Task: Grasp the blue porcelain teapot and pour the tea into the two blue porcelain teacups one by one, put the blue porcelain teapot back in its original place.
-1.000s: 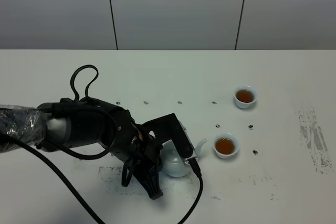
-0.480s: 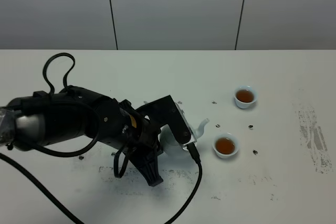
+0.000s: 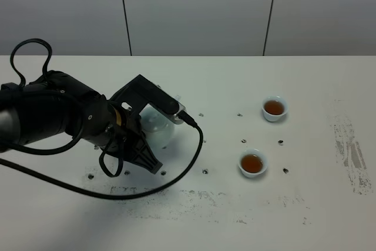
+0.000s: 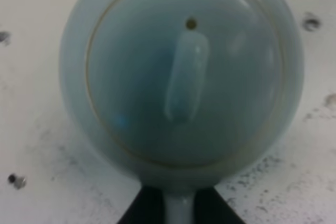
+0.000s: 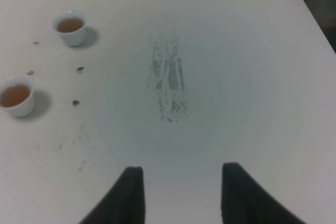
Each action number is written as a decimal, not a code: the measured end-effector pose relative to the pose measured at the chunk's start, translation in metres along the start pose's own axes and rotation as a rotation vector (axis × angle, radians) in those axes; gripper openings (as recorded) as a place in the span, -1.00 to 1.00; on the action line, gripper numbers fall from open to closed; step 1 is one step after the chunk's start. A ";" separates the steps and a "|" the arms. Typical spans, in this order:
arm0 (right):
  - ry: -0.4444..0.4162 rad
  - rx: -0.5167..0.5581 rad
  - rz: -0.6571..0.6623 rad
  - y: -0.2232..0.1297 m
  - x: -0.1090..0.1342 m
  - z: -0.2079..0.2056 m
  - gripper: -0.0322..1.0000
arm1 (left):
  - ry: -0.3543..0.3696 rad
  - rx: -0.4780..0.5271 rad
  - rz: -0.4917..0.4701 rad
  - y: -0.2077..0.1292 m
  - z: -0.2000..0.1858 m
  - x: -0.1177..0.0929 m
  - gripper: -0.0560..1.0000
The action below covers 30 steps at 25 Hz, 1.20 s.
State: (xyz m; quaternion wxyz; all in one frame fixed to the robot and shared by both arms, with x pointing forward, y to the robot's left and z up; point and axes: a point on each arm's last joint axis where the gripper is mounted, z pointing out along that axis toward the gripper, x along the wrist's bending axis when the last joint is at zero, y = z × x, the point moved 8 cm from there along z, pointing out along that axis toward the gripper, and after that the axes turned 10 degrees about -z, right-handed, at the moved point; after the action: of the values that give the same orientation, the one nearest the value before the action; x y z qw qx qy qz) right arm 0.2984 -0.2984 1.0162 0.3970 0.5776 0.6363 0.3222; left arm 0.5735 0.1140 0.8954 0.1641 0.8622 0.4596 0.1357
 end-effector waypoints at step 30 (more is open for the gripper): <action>0.000 0.000 0.000 0.000 0.000 0.000 -0.24 | 0.091 0.057 -0.278 -0.018 0.056 0.044 -0.68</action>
State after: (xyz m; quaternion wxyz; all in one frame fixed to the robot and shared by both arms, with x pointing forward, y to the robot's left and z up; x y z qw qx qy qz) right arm 0.2984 -0.2984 1.0162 0.3970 0.5776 0.6363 0.3222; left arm 0.6055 0.1515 0.8403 0.1359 0.7876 0.5851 0.1375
